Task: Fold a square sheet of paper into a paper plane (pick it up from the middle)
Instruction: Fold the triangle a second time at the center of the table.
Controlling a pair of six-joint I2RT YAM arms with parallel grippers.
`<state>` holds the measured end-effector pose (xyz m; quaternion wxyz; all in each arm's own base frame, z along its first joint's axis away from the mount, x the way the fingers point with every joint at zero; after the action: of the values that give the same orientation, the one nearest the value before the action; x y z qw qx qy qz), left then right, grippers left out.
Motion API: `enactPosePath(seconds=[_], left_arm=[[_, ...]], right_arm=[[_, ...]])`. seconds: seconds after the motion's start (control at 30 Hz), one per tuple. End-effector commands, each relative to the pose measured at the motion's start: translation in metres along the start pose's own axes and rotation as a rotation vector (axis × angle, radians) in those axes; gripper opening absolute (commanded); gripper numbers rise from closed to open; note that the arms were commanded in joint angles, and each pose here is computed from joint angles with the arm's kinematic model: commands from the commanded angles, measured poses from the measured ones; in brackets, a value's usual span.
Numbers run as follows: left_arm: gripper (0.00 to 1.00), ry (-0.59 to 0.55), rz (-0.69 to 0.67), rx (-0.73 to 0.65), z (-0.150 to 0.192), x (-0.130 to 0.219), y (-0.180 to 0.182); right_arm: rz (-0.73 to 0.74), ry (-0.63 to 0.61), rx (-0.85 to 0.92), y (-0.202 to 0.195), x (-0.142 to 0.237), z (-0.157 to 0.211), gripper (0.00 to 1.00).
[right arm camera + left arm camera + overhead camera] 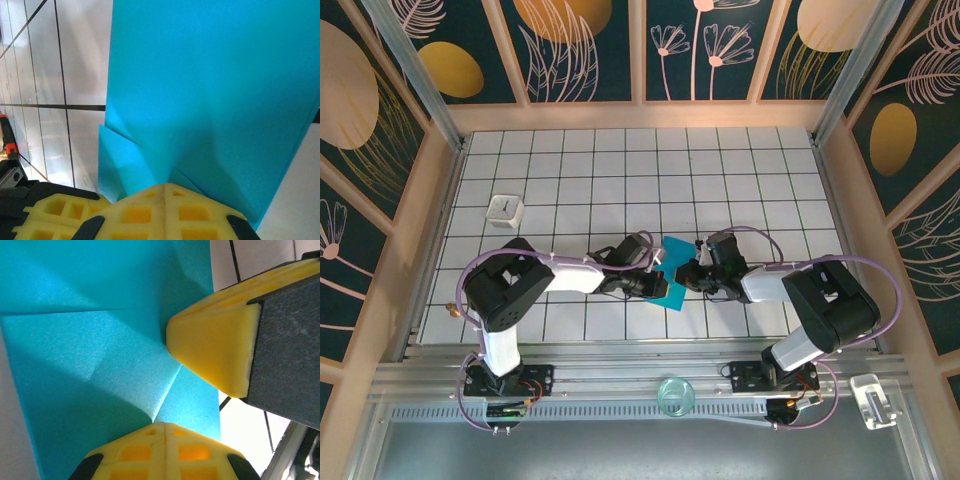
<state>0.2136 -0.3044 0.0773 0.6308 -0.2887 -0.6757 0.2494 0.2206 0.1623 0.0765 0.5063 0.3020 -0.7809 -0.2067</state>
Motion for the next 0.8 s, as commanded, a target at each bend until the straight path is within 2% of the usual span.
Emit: enactPosePath(seconds=[0.0,0.27,0.37,0.43,0.53,0.63,0.7,0.77], left_arm=[[0.0,0.066,-0.057,0.11,0.019,0.005,0.032],[0.0,0.097,-0.06,0.246,0.056,0.029,0.067],[0.0,0.065,-0.018,0.232,0.061,0.046,0.06],[0.03,0.023,0.054,0.184,0.056,0.058,0.042],[0.18,-0.078,0.167,0.104,0.039,0.072,0.012],[0.29,-0.181,0.176,0.069,0.019,0.073,-0.004],[0.3,-0.218,0.109,0.08,0.002,0.066,-0.008],[0.23,-0.243,0.033,0.13,-0.015,0.06,0.001]], right_arm=[[0.132,0.087,-0.038,-0.025,0.002,0.024,0.0],[0.145,0.097,-0.027,-0.028,0.004,0.022,0.0],[0.135,0.098,-0.003,-0.026,0.002,0.014,0.0],[0.102,0.099,0.036,-0.02,-0.002,0.005,0.0],[0.011,0.128,0.132,-0.005,-0.014,-0.017,0.0],[-0.013,0.169,0.228,0.005,-0.015,-0.04,0.0],[-0.002,0.157,0.248,0.009,-0.004,-0.049,0.03],[0.049,0.122,0.228,0.011,0.015,-0.052,0.08]])
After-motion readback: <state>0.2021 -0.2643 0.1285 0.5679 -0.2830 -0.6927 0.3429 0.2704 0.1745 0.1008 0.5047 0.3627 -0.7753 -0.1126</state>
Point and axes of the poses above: each hand's point on the last joint's axis, 136 mm out from that joint toward the fingers, its own x axis back along the fingers, its own y axis along the line the jaws close on, z = x × y, the point moved 9 cm from there along x, back along the fingers, and after that the axes turned 14 degrees about x, right-handed, at the moved point
